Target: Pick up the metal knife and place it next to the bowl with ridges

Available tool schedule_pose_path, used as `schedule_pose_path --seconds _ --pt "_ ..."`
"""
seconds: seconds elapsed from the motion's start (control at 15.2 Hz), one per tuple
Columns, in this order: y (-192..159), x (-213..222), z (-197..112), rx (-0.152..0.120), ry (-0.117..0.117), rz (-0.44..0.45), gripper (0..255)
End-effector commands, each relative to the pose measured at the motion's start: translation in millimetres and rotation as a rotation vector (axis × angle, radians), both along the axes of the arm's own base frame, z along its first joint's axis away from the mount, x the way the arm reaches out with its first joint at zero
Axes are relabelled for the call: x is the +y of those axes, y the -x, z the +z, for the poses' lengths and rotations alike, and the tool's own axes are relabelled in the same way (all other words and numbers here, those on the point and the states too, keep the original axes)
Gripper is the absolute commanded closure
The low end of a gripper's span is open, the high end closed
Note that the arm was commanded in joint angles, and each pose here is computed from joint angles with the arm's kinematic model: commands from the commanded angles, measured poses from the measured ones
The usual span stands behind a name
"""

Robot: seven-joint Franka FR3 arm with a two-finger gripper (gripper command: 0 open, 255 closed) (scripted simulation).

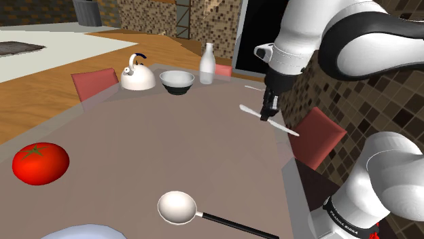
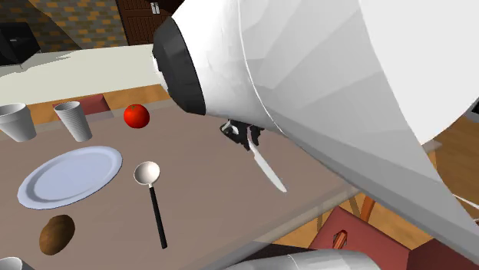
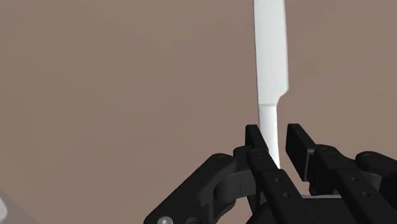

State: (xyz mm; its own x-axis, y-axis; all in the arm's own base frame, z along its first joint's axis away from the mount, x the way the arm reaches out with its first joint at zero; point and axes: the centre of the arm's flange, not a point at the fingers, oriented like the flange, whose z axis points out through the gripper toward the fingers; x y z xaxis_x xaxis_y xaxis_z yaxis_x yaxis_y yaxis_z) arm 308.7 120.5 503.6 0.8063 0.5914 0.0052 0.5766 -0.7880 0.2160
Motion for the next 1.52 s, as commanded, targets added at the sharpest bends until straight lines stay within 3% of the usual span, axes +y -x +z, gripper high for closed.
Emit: schedule_pose_path --seconds 0.0,1.45 --pt "-23.0 -7.8 -0.5 0.0 0.001 0.001 255" --pt "-291.6 -118.2 -0.1 0.0 0.001 0.001 255"
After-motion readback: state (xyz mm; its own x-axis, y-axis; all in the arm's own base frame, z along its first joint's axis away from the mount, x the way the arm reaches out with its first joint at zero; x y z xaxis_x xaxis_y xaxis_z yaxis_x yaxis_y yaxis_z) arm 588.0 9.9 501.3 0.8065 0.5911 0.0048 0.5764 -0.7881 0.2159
